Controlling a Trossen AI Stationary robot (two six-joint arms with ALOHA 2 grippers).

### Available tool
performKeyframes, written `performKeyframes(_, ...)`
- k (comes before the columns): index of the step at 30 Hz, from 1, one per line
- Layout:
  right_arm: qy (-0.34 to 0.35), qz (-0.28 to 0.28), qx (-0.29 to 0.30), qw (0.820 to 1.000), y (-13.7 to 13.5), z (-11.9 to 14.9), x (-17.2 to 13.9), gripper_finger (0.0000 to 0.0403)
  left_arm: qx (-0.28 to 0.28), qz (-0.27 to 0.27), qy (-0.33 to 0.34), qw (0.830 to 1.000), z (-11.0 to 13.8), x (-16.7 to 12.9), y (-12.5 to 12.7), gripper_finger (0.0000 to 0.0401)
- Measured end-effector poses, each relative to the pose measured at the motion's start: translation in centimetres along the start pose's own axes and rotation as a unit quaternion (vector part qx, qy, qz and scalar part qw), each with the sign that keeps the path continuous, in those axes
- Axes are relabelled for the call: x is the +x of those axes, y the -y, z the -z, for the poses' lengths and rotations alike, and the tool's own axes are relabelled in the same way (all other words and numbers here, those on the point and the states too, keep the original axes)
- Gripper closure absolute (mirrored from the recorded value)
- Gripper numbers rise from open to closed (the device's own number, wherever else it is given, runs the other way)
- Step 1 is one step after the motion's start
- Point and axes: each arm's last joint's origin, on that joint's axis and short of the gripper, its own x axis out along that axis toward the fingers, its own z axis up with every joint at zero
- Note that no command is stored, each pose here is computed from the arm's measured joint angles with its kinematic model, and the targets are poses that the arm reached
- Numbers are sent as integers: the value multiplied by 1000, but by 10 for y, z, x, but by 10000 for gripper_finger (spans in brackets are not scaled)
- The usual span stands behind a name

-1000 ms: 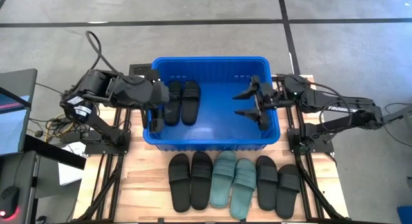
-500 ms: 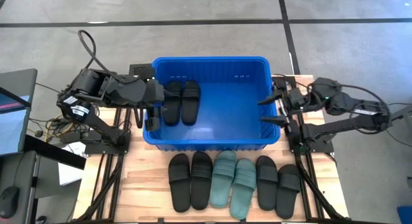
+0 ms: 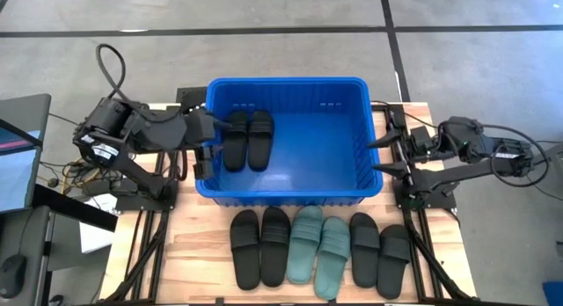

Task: Pick and place slides into bin
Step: Put the right green slide into the blue bin

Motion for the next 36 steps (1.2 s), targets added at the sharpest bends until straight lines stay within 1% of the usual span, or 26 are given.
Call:
performKeyframes(3, 5, -4, 0, 1000, -1, 2, -4, 148, 3, 10, 29, 1000, -5, -3, 6, 230)
performKeyframes(8, 15, -2, -4, 1000, -1, 3, -10, 148, 30, 44, 114, 992, -21, -12, 15, 230)
performKeyframes(12, 16, -2, -10, 1000, -1, 2, -11, 148, 65, 91, 176, 978, -32, -16, 18, 230)
performKeyframes(16, 18, -2, -13, 1000, -1, 2, -12, 148, 99, 120, 230, 961, -42, -15, 18, 230)
performKeyframes(18, 17, -2, -13, 1000, -1, 2, -11, 148, 110, 126, 243, 956, -44, -14, 15, 230)
performKeyframes(22, 18, -2, -10, 1000, -1, 2, -12, 148, 116, 120, 244, 955, -45, -8, 5, 230)
performKeyframes(30, 18, -3, -9, 1000, -1, 2, -12, 148, 117, 164, 243, 949, -43, 6, -18, 230)
performKeyframes(32, 18, -3, -9, 1000, -1, 2, -12, 148, 115, 159, 245, 949, -43, 12, -21, 230)
performKeyframes(36, 17, -3, -10, 1000, -1, 2, -12, 148, 126, 121, 278, 945, -48, 24, -29, 230)
